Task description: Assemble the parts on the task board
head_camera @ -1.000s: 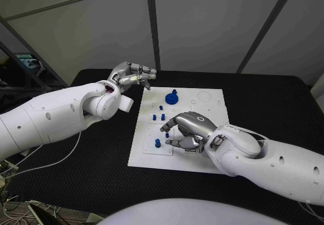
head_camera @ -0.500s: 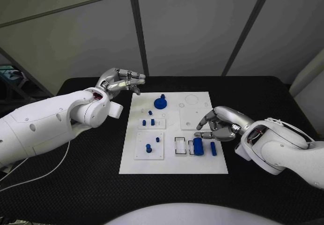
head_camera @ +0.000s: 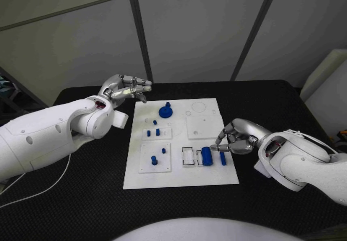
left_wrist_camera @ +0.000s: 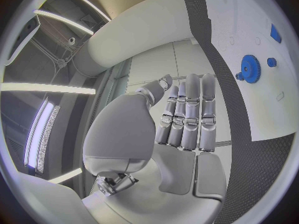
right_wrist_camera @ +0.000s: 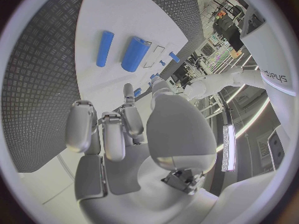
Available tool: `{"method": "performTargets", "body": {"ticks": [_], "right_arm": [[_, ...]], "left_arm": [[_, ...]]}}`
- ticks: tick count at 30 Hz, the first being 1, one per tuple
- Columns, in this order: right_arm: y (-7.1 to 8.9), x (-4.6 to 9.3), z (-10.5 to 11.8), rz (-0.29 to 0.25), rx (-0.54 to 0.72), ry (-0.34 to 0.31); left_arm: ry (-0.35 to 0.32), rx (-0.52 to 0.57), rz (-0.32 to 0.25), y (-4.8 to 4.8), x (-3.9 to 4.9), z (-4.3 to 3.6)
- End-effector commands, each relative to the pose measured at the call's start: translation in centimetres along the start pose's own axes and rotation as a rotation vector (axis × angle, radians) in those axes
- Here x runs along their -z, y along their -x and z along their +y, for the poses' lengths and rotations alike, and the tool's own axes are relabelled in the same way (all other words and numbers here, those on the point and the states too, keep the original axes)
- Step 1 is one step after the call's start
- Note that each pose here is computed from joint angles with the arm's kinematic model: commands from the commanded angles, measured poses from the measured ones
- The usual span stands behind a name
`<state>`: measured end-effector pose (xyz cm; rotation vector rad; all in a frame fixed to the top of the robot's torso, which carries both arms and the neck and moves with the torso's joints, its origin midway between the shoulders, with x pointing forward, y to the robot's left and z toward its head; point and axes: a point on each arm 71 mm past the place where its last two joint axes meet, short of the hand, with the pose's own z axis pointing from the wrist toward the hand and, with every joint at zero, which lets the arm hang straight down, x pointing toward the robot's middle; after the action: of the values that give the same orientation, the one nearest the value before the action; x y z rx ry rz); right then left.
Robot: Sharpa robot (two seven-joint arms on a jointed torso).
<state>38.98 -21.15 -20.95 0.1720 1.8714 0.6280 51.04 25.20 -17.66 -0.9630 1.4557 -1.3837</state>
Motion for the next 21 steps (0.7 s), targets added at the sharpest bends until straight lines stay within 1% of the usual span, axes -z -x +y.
{"method": "performTargets", "body": {"ticks": [1, 7, 11, 21], "right_arm": [[-0.3, -0.2, -0.2, -0.011, 0.012, -0.064], [-1.5, -0.5, -0.2, 0.030, 0.023, -0.103], [-2.4, -0.7, -0.1, 0.051, 0.031, -0.111], [-3.3, -1.2, 0.3, 0.059, 0.057, -0.112]], "left_arm": [[-0.007, 0.004, 0.009, -0.09, -0.03, -0.09], [-0.006, 0.004, 0.008, 0.01, 0.04, -0.07], [-0.005, 0.003, 0.007, 0.08, 0.08, -0.07], [-0.005, 0.004, 0.010, 0.03, 0.09, -0.07]]}}
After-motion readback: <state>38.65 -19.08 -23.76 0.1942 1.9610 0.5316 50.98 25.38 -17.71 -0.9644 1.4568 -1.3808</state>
